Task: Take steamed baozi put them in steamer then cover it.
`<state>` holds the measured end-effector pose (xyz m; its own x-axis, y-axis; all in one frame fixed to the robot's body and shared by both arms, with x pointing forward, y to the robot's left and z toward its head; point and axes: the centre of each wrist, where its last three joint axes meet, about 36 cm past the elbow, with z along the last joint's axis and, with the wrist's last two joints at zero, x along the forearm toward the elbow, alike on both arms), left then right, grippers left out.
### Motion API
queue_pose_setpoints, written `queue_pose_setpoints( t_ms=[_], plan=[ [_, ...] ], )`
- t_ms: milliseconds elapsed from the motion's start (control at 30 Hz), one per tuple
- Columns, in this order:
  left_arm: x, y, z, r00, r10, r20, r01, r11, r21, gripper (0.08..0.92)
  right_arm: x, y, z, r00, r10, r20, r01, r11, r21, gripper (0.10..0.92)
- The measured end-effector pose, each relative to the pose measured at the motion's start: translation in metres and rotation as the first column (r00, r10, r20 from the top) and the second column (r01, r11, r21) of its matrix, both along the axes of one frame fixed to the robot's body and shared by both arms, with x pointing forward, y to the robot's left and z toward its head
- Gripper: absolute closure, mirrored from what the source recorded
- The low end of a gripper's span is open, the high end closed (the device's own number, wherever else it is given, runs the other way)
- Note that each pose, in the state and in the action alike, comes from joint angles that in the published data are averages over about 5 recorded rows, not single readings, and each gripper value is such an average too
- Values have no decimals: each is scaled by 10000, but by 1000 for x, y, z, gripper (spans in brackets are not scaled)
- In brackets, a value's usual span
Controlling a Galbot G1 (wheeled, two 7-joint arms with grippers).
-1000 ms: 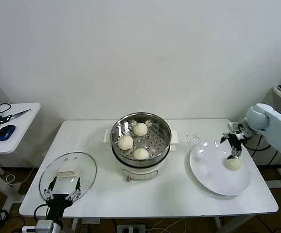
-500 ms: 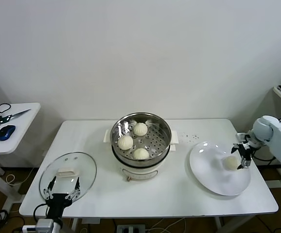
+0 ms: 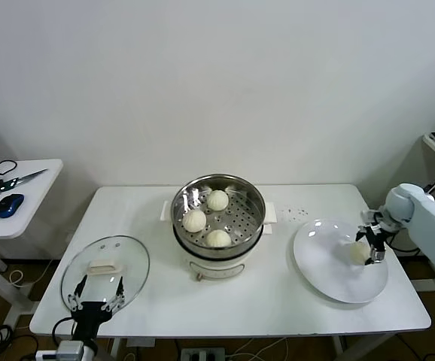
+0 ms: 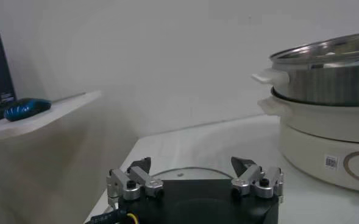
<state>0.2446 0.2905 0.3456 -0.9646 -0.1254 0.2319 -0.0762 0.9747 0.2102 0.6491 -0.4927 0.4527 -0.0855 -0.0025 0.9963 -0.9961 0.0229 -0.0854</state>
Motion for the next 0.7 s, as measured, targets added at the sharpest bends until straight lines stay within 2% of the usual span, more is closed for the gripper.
queue_pose_setpoints(
  t_ms=[167, 400, 700],
  plan=[
    [0, -1, 0, 10000, -44, -15, 45, 10000, 19, 177, 1, 0, -1, 10000, 2, -83, -2, 10000, -56, 224],
    [0, -1, 0, 10000, -44, -5, 44, 10000, 30, 177, 2, -2, 1, 9999, -26, -125, 25, 10000, -55, 337],
    [0, -3, 0, 10000, -79, 29, 79, 10000, 10, 177, 5, -3, 18, 9999, -88, 82, 87, 9999, 117, 352]
  ],
)
